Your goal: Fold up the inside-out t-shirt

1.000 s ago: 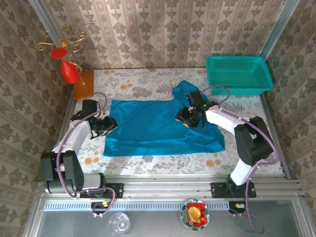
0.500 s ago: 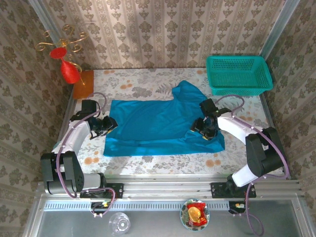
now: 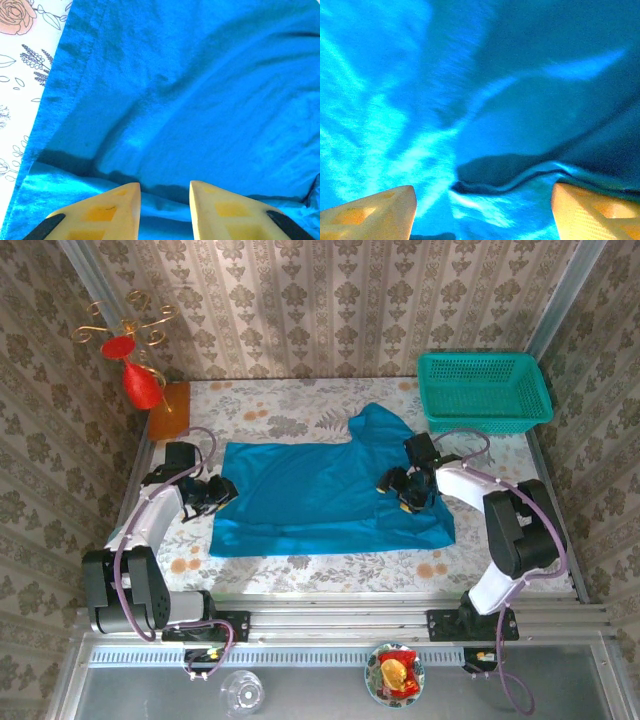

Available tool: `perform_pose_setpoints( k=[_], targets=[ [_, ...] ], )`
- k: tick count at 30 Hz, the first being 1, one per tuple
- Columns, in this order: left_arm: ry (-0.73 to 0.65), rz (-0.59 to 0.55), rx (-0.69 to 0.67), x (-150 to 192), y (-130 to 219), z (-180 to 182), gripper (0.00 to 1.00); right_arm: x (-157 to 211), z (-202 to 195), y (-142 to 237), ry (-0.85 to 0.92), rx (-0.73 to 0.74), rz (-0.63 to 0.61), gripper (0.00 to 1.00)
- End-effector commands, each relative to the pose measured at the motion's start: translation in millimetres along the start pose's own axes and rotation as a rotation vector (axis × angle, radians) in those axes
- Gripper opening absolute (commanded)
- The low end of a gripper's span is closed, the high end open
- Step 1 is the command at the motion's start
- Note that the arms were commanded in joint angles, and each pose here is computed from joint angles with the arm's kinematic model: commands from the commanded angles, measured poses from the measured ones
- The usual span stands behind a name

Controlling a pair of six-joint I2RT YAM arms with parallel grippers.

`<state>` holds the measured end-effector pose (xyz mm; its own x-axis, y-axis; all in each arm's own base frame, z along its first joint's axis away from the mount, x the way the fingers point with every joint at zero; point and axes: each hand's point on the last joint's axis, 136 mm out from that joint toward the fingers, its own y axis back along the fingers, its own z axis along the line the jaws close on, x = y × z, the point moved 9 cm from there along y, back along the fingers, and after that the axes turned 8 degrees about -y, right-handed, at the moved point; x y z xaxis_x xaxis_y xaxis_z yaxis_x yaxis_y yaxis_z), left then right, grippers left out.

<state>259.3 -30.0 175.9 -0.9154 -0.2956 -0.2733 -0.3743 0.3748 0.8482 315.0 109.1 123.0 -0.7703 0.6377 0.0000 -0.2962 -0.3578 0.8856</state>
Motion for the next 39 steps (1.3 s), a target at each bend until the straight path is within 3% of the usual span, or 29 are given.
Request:
perform_pose_setpoints(
  k=[1, 5, 9, 16, 22, 28, 39],
  targets=[
    [0.001, 0.020, -0.010, 4.2, 2.8, 2.7, 0.33, -17.6, 46.2, 10.9, 0.061, -0.217, -0.024, 0.73],
    [-0.001, 0.019, -0.012, 5.1, 4.4, 2.6, 0.33, -14.7, 48.7, 22.4, 0.087, -0.234, -0.029, 0.73],
    [0.000, 0.017, -0.004, 7.2, 1.7, 3.4, 0.33, -8.5, 29.3, 37.3, 0.092, -0.091, -0.071, 0.72],
    [-0.002, 0.046, 0.004, 7.5, -4.0, 4.6, 0.33, 16.0, -11.2, 41.3, 0.100, 0.164, -0.015, 0.74],
    [-0.002, 0.043, 0.015, 4.4, -4.2, 2.4, 0.33, 22.1, -1.5, 10.8, 0.077, 0.000, 0.094, 0.80],
    [-0.010, 0.039, 0.007, 4.5, -1.3, 2.0, 0.33, 16.0, 3.7, -6.6, 0.050, -0.003, 0.113, 0.81],
    [-0.007, 0.029, 0.006, 1.8, 2.3, 0.0, 0.33, 1.1, 45.5, 9.5, 0.136, -0.189, 0.063, 0.80]
  ],
)
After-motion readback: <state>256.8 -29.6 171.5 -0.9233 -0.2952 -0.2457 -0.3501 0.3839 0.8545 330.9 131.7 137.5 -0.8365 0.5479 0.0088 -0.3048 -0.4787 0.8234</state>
